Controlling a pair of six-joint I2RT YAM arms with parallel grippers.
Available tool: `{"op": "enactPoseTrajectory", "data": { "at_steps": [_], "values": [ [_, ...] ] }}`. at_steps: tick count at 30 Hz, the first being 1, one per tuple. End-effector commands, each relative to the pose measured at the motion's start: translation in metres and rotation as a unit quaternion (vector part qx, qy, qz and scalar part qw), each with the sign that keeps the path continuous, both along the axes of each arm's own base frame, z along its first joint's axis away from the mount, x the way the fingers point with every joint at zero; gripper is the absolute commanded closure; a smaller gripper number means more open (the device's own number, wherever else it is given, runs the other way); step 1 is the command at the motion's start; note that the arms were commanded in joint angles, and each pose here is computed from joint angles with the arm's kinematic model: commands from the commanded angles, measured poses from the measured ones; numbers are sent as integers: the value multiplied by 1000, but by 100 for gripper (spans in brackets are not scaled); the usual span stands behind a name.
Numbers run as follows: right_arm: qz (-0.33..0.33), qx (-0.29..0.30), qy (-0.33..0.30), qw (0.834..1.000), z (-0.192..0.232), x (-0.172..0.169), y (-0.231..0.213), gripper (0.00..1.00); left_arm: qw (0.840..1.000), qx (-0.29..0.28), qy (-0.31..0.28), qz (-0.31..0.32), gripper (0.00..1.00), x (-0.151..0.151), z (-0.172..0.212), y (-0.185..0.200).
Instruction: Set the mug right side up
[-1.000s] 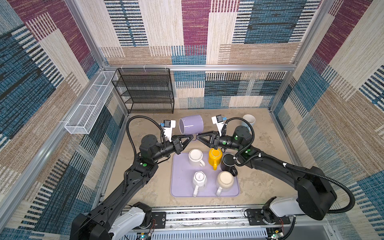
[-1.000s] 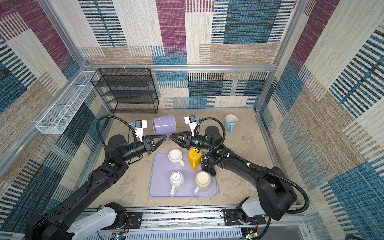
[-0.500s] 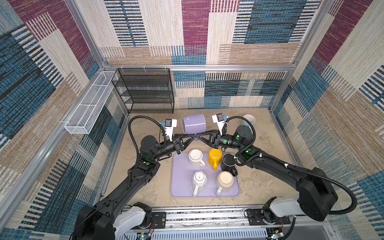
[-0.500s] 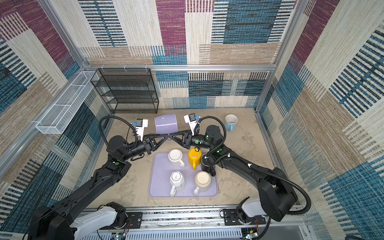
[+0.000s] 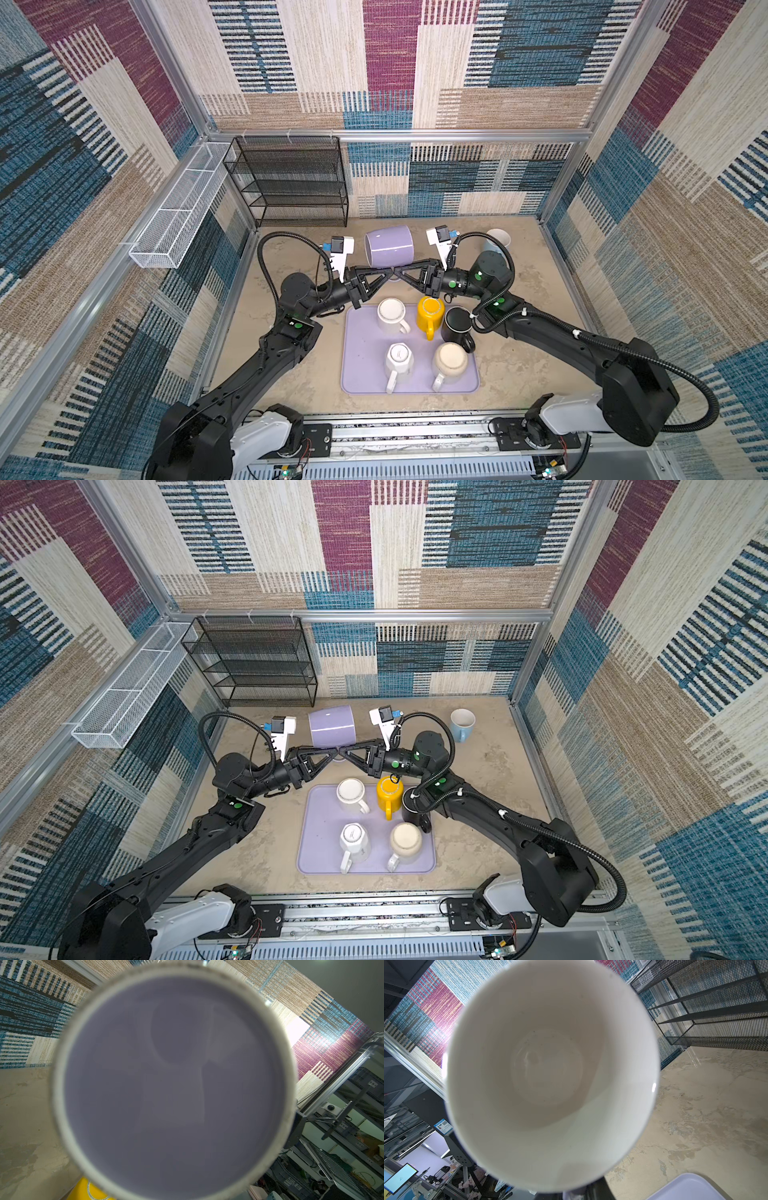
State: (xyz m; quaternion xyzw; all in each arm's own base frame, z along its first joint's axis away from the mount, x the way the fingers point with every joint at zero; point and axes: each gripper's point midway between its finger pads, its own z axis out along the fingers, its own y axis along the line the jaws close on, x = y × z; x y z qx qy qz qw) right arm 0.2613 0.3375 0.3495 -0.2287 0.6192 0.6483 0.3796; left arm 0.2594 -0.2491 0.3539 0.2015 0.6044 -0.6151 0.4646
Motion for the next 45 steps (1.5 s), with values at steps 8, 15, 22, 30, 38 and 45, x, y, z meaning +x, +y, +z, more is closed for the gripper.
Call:
{"op": "enactPoseTrajectory", "data": {
  "at_steps": [8, 15, 22, 30, 38, 45],
  "values": [
    [-43, 12, -14, 999, 14, 1, -11, 100, 999, 24, -27, 21, 89, -3, -2, 4],
    [-56, -3, -16, 998, 7, 4, -13, 100, 999, 31, -24, 35, 77, 0, -4, 6],
    [-51, -2, -21, 998, 7, 1, -12, 100, 999, 33, -18, 37, 65, 2, -7, 6],
    [-70, -15, -39, 997, 7, 2, -17, 100, 998, 49, -1, 47, 48, 4, -16, 8],
    [-108, -42, -63, 991, 10, 9, -25, 100, 996, 70, 0, 52, 45, -2, -21, 11],
    [-144, -69, -71, 985, 10, 19, -33, 100, 993, 91, -1, 71, 44, -8, -26, 19]
  ]
}}
